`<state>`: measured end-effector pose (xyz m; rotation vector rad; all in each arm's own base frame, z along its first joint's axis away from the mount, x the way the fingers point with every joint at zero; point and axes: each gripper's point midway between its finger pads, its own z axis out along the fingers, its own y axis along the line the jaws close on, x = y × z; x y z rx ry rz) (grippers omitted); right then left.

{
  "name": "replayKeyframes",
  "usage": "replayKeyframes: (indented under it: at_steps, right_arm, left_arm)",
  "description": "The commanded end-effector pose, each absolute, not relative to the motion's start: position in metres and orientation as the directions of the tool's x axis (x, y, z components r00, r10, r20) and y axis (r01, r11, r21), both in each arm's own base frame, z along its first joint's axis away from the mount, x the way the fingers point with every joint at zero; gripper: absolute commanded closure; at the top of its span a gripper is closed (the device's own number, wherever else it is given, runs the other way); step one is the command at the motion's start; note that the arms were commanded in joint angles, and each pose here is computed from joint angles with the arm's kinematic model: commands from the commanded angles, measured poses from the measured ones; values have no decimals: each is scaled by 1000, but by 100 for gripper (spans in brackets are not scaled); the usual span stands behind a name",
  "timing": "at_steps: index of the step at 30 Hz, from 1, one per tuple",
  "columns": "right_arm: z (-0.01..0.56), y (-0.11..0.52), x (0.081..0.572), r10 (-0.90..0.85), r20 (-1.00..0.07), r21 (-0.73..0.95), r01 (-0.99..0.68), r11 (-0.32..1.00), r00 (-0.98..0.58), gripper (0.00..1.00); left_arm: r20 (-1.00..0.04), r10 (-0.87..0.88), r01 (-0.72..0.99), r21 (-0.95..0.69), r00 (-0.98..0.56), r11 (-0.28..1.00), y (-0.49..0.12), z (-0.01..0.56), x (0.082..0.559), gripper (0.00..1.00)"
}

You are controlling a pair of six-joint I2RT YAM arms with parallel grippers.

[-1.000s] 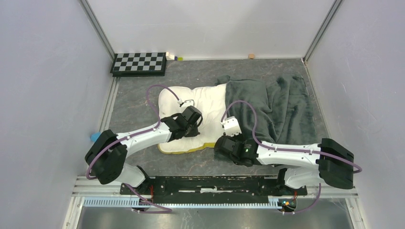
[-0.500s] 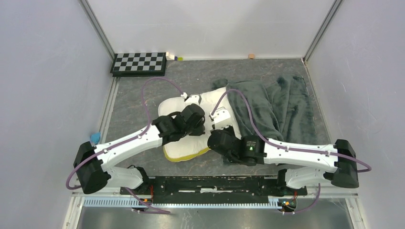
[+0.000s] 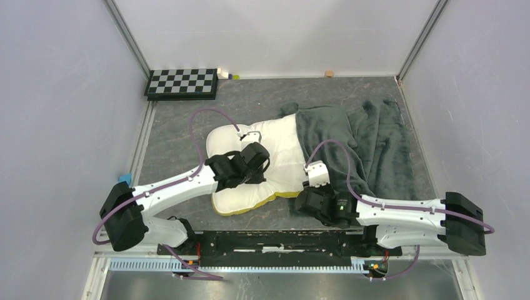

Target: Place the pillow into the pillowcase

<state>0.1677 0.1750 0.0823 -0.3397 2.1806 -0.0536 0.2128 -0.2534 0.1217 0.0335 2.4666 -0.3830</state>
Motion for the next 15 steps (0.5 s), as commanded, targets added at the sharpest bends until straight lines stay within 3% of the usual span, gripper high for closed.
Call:
replayKeyframes:
  at_steps: [1, 11, 12, 15]
  right_arm:
    - [78, 180, 175, -167, -815, -74, -186, 980, -555, 53]
    - [85, 167, 181, -183, -813, -119, -149, 982, -554, 54]
    - [83, 169, 181, -189, -809, -119, -160, 980, -556, 59]
    - [88, 179, 180, -210, -799, -117, -196, 974, -563, 86]
  left_arm:
    - [-613, -140, 93, -332, -778, 939, -266, 130, 222, 98]
    - [-608, -125, 83, -302, -784, 950, -261, 119, 221, 98]
    - [-607, -125, 83, -303, -785, 949, -262, 118, 221, 98]
    - [-606, -121, 86, -301, -786, 950, -261, 118, 221, 98]
